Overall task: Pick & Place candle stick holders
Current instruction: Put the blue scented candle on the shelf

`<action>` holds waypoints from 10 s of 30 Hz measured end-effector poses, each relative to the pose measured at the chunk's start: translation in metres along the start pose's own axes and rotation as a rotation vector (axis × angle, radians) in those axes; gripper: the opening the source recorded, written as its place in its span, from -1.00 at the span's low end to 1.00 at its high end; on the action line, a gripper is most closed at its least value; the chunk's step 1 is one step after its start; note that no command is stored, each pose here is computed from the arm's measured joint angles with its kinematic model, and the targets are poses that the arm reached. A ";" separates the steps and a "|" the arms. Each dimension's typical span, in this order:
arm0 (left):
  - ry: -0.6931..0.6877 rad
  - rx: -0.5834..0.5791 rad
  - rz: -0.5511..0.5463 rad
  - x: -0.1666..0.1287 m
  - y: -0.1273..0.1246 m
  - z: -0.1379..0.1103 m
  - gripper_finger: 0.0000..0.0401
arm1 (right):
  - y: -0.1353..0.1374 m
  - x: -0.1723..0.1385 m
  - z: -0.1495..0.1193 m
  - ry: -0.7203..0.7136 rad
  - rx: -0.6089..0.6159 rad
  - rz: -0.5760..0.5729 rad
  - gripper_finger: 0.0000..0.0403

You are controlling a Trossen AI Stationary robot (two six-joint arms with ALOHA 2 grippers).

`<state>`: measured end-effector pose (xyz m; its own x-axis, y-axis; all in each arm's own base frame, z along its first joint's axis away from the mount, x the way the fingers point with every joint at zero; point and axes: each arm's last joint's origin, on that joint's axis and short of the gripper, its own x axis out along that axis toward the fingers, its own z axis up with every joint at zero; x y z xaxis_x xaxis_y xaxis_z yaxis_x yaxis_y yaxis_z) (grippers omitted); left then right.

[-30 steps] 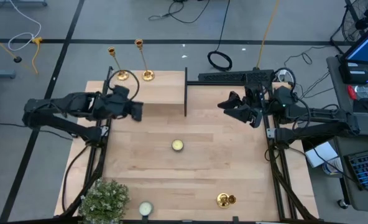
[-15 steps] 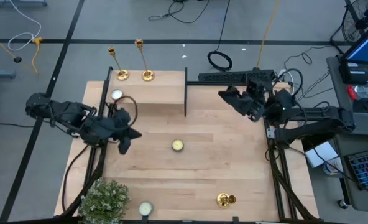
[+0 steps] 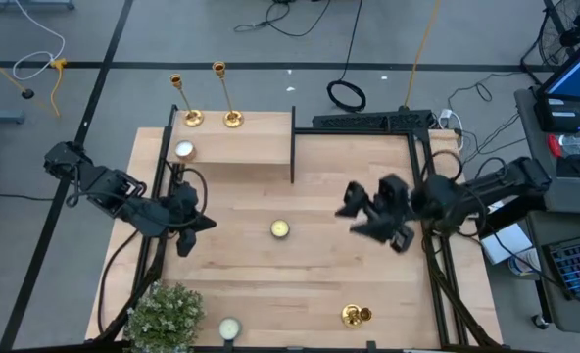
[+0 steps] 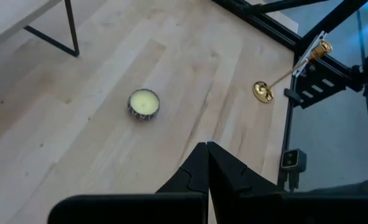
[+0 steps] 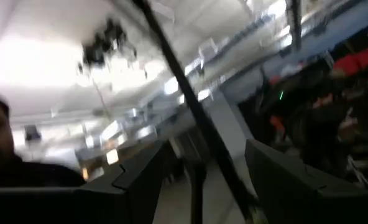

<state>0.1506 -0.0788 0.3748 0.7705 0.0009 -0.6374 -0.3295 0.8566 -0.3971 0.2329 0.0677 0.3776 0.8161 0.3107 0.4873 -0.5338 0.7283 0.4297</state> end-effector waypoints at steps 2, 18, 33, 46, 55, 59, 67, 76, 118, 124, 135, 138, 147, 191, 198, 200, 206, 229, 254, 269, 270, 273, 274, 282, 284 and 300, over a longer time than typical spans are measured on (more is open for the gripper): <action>0.003 0.000 0.004 0.000 0.000 0.000 -1.00 | 0.011 0.004 -0.006 0.103 -0.040 -0.010 0.10; 0.033 0.004 0.006 0.002 0.000 -0.002 -1.00 | 0.070 -0.007 -0.014 0.893 0.544 -0.250 -0.15; 0.119 0.090 0.038 0.026 -0.016 -0.012 -1.00 | 0.079 -0.081 -0.098 1.544 1.382 -0.888 -0.16; 0.123 0.076 0.131 0.049 -0.025 -0.019 -0.99 | 0.012 -0.158 -0.150 1.171 1.378 -1.217 -0.05; 0.150 0.073 0.148 0.058 -0.028 -0.022 -0.98 | -0.038 -0.177 -0.127 0.662 1.119 -1.190 -0.06; 0.133 0.046 0.158 0.058 -0.028 -0.021 -0.99 | -0.057 -0.175 -0.122 0.476 1.093 -1.123 -0.05; 0.116 0.020 0.170 0.058 -0.028 -0.021 -0.99 | -0.093 -0.172 -0.113 0.126 0.971 -0.895 -0.04; 0.106 -0.018 0.175 0.058 -0.028 -0.021 -0.97 | -0.123 -0.165 -0.092 -0.062 0.699 -0.817 -0.05; 0.686 0.837 -0.138 0.140 -0.122 -0.043 0.31 | -0.132 -0.164 -0.096 0.050 0.621 -0.779 -0.05; 0.712 0.536 -0.070 0.155 -0.131 -0.056 0.46 | -0.131 -0.163 -0.095 0.039 0.633 -0.769 -0.05; 0.605 -0.430 0.033 0.193 -0.154 -0.056 0.53 | -0.127 -0.161 -0.097 0.158 0.688 -0.655 -0.05; 0.589 -0.527 -0.043 0.194 -0.162 -0.052 0.51 | -0.124 -0.159 -0.096 0.203 0.706 -0.589 -0.05; 0.954 -0.712 -0.084 0.183 -0.175 -0.063 0.59 | -0.120 -0.158 -0.097 0.315 0.739 -0.482 -0.05; 0.615 -1.172 0.764 0.216 -0.181 -0.123 0.61 | -0.118 -0.157 -0.098 0.358 0.732 -0.436 -0.05; 0.610 -1.126 0.871 0.212 -0.176 -0.133 0.61 | -0.118 -0.158 -0.098 0.363 0.735 -0.443 -0.05; 0.605 -1.113 0.882 0.209 -0.175 -0.135 0.62 | -0.118 -0.158 -0.099 0.366 0.737 -0.448 -0.05; 0.589 -1.107 0.866 0.211 -0.175 -0.134 0.78 | -0.119 -0.158 -0.099 0.371 0.736 -0.452 -0.05; 0.620 -1.119 0.843 0.235 -0.158 -0.162 0.99 | -0.119 -0.158 -0.099 0.372 0.731 -0.451 -0.05; 0.603 -1.107 0.869 0.243 -0.146 -0.166 0.98 | -0.119 -0.158 -0.099 0.374 0.720 -0.449 -0.05; 0.641 -1.144 0.825 0.254 -0.140 -0.178 0.98 | -0.119 -0.158 -0.099 0.373 0.723 -0.450 -0.05; 0.635 -1.143 0.830 0.254 -0.140 -0.178 0.97 | -0.119 -0.158 -0.099 0.373 0.723 -0.450 -0.05; 0.635 -1.146 0.834 0.255 -0.139 -0.176 0.88 | -0.119 -0.158 -0.099 0.373 0.723 -0.449 -0.05; 0.636 -1.148 0.830 0.255 -0.139 -0.176 0.83 | -0.119 -0.158 -0.099 0.373 0.723 -0.449 -0.05; 0.637 -1.154 0.817 0.255 -0.140 -0.174 0.47 | -0.119 -0.158 -0.099 0.374 0.718 -0.448 -0.05; 0.638 -1.157 0.812 0.253 -0.140 -0.172 0.46 | -0.119 -0.158 -0.099 0.374 0.718 -0.448 -0.05; 0.497 -1.105 0.714 0.227 -0.103 -0.068 0.46 | -0.119 -0.158 -0.099 0.374 0.717 -0.448 -0.05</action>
<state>0.3228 -0.2019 0.2261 0.0627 -0.1216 -0.9906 -0.9943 -0.0936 -0.0514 0.1890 -0.0074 0.1740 0.9311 0.3594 -0.0617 -0.0586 0.3145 0.9474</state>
